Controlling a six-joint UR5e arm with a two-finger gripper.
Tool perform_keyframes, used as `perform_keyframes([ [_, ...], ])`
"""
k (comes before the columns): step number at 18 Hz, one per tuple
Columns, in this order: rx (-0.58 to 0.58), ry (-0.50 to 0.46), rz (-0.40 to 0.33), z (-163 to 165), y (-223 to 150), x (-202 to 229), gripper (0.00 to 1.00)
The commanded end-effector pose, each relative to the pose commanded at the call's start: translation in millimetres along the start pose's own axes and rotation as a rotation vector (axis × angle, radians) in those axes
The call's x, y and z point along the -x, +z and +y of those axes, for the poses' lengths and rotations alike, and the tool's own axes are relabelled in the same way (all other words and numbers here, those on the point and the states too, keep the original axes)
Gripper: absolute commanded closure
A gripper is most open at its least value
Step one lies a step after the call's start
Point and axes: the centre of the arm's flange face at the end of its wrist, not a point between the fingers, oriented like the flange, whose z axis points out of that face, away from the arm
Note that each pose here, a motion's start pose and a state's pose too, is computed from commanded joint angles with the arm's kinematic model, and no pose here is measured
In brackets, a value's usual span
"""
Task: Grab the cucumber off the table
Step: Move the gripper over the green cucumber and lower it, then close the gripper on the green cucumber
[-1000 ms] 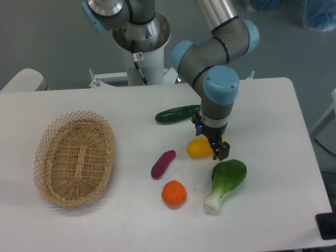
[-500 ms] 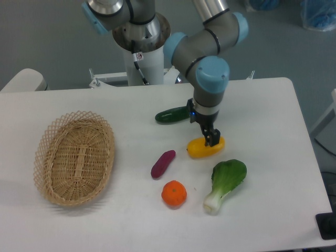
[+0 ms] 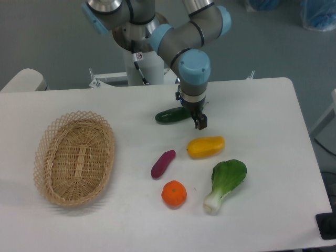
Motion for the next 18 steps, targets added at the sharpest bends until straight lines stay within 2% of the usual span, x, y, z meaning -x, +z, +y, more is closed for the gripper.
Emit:
perform_keyframes([
  [5,0.001,-0.005,-0.017,-4.0,11.1,-7.8,0.0],
  [6,0.001,-0.004,-0.013,-4.4,12.9,-9.4,0.05],
  [8,-0.001,-0.036,-0.01,-4.8,13.6,-10.1,0.25],
  [10,-0.001,-0.078,-0.012,-6.9,13.3,-10.9,0.4],
  [12,-0.003,-0.11,-0.009,-9.2,13.8,-11.8,0.51],
  [16,0.0,-0.107,-0.013,-12.8,12.4,-10.7,0.76],
  [18,0.002,-0.11,-0.02,-11.3,8.9,-8.2,0.83],
])
